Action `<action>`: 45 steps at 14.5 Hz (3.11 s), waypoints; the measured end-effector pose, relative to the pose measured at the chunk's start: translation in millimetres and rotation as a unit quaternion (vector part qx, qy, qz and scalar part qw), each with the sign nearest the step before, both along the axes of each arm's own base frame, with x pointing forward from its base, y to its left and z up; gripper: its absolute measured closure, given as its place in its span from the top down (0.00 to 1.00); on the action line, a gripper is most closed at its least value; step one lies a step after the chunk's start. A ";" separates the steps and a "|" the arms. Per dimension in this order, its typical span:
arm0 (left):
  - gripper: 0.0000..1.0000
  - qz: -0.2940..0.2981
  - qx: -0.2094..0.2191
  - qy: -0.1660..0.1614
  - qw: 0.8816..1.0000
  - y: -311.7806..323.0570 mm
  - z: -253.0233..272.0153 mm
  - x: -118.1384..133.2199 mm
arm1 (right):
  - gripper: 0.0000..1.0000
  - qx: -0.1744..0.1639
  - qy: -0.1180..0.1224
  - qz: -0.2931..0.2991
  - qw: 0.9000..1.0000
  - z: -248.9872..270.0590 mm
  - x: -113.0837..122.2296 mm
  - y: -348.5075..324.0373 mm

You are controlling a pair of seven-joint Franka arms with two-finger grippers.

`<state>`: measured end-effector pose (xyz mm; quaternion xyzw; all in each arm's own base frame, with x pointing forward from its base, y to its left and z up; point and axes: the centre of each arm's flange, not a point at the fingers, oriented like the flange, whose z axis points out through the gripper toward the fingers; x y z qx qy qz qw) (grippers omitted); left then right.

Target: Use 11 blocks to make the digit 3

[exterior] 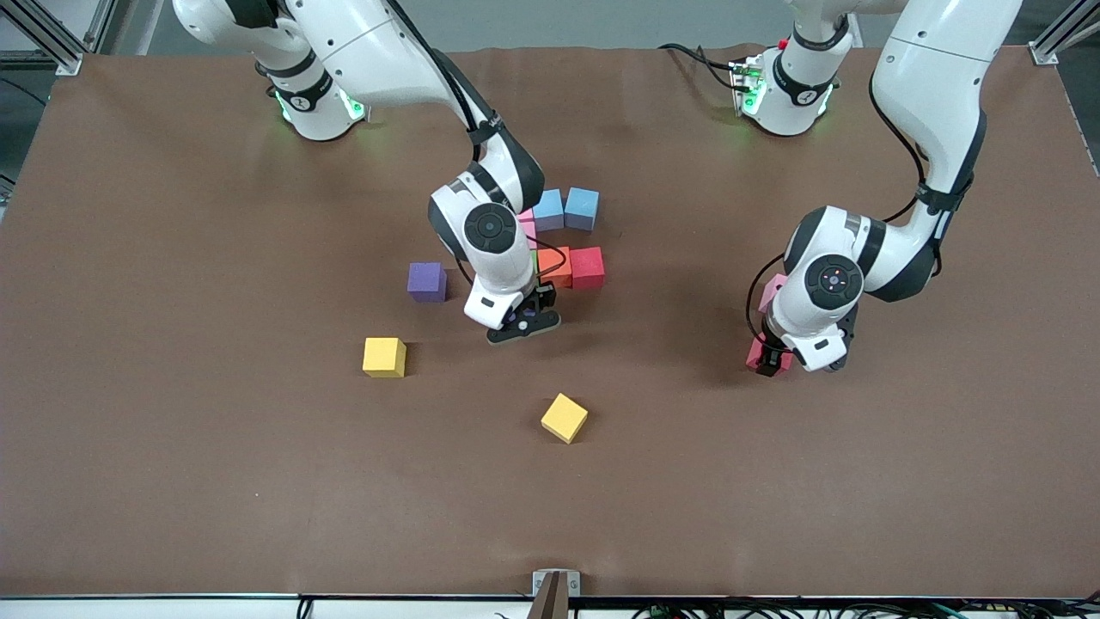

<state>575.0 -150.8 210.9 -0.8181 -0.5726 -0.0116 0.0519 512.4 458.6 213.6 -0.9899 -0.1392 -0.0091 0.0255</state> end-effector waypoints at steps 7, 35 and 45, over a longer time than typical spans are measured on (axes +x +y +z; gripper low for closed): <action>1.00 0.001 -0.003 -0.037 0.999 25.9 0.4 10.6 | 0.58 -0.002 0.002 0.001 1.000 -2.7 -3.6 1.1; 0.54 -0.054 -0.025 -0.076 0.995 14.6 5.8 23.0 | 0.58 -0.005 0.005 -0.007 1.000 -6.6 -9.1 2.4; 0.54 -0.024 0.001 -0.066 0.998 25.8 83.2 54.0 | 0.58 -0.006 0.006 -0.007 1.000 -6.8 -9.3 1.7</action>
